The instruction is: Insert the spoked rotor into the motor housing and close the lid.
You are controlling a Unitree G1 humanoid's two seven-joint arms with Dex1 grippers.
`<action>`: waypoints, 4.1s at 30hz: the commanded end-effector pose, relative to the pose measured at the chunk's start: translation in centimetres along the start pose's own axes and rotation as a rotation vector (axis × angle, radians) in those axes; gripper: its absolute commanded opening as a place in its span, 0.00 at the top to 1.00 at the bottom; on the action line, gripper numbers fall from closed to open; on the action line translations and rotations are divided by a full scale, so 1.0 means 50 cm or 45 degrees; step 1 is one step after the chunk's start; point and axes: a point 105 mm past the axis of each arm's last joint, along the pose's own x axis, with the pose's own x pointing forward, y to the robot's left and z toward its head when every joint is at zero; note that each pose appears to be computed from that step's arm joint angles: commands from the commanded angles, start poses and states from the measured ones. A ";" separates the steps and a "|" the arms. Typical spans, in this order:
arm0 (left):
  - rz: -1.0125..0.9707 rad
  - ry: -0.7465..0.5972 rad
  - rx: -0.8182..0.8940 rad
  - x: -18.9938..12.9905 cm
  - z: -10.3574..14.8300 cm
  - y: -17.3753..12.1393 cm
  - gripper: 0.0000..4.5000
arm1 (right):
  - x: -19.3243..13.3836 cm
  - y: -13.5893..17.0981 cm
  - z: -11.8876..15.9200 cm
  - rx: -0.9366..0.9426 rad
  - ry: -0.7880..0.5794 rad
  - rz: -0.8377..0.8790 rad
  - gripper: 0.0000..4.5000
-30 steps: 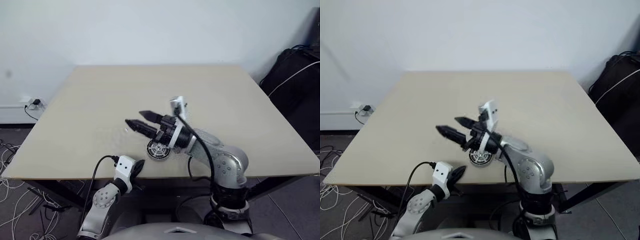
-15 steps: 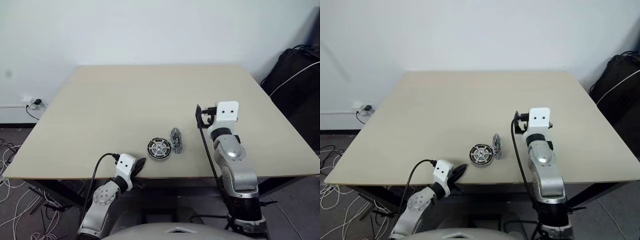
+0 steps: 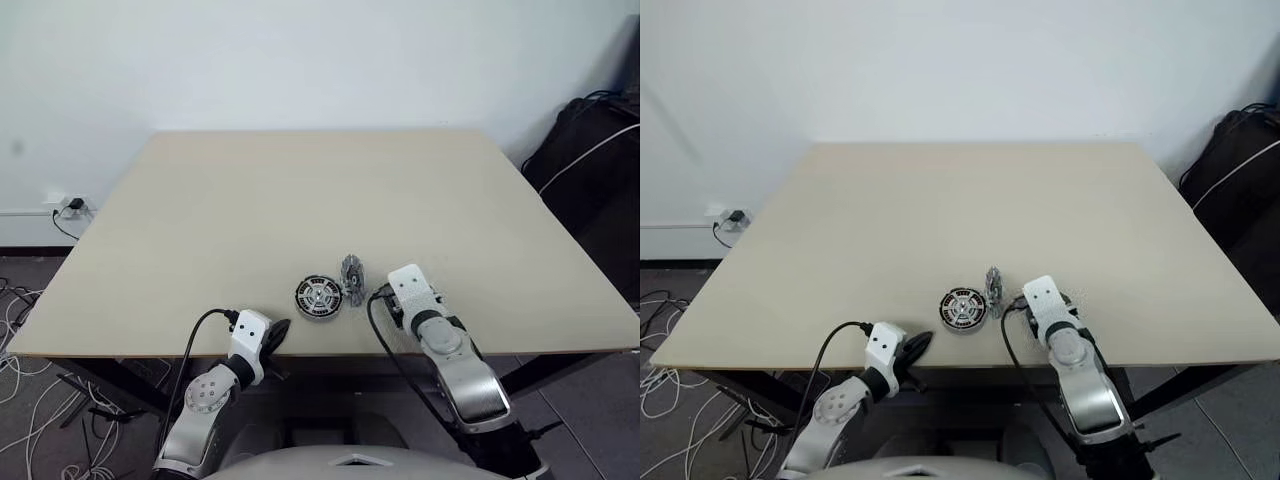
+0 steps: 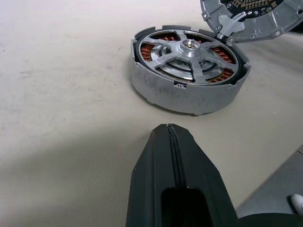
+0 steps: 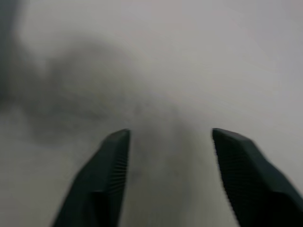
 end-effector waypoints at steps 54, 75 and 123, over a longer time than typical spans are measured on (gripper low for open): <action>0.071 -0.053 0.039 -0.005 -0.006 0.035 1.00 | 0.041 0.206 0.121 0.077 -0.185 0.624 0.99; 0.043 -0.067 0.061 -0.003 0.031 0.018 1.00 | -0.090 0.171 0.225 0.165 -0.896 0.731 0.99; 0.031 -0.067 0.053 0.004 0.043 0.015 1.00 | -0.136 0.123 0.265 0.277 -1.261 0.513 0.99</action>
